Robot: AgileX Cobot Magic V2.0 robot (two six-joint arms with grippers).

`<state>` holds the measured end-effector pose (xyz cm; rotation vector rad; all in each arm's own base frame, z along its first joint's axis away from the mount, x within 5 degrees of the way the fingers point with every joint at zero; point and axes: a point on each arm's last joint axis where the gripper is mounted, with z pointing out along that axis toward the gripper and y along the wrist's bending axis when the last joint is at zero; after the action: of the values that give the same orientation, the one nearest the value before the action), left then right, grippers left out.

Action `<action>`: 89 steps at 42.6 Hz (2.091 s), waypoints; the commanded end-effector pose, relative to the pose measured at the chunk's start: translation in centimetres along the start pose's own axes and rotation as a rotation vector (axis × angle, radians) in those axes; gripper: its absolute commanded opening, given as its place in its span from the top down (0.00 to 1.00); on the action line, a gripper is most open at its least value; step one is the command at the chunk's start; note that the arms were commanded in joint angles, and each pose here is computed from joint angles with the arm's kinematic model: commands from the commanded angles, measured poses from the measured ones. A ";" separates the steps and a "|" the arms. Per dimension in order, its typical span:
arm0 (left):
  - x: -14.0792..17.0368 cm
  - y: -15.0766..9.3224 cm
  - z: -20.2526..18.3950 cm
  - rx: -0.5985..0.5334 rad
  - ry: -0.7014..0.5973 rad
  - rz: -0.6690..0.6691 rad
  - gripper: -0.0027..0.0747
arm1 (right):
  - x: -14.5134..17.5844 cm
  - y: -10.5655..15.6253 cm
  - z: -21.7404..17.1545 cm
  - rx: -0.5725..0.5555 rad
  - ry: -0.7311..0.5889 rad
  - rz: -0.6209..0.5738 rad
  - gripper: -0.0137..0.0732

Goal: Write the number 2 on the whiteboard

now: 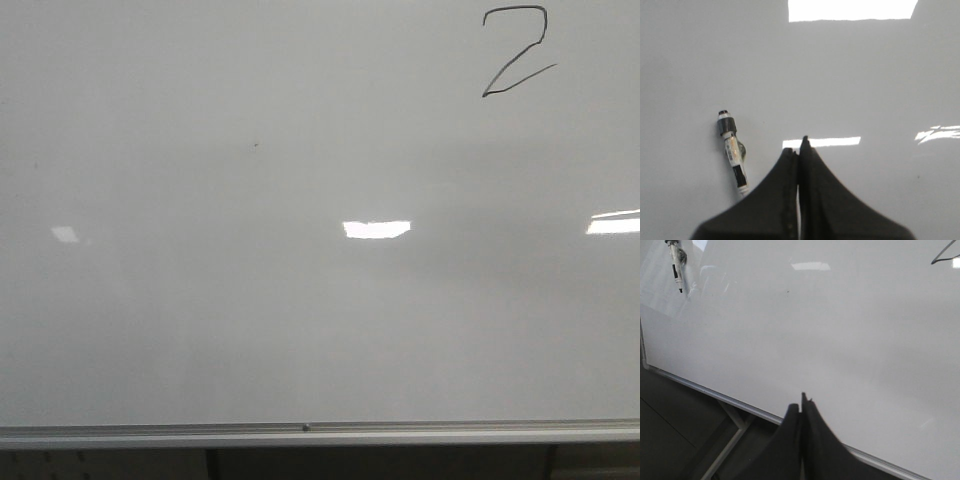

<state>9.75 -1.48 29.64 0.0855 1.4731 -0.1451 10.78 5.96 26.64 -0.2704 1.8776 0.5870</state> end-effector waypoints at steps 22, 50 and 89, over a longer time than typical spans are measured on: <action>-1.9 0.2 -0.1 -0.027 -0.130 -0.011 0.99 | -1.1 0.0 -0.2 0.017 -0.054 0.015 0.97; 5.4 0.8 -5.6 -0.130 -0.054 0.011 0.99 | -1.1 0.1 -0.2 0.012 -0.049 0.015 0.97; 9.1 1.3 -5.3 -0.176 0.061 0.004 0.99 | -1.0 0.1 -0.2 0.006 -0.044 0.015 0.97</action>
<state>5.63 0.09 19.94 -0.0370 1.6178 -0.0027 10.71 6.05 26.59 -0.2799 1.8843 0.5958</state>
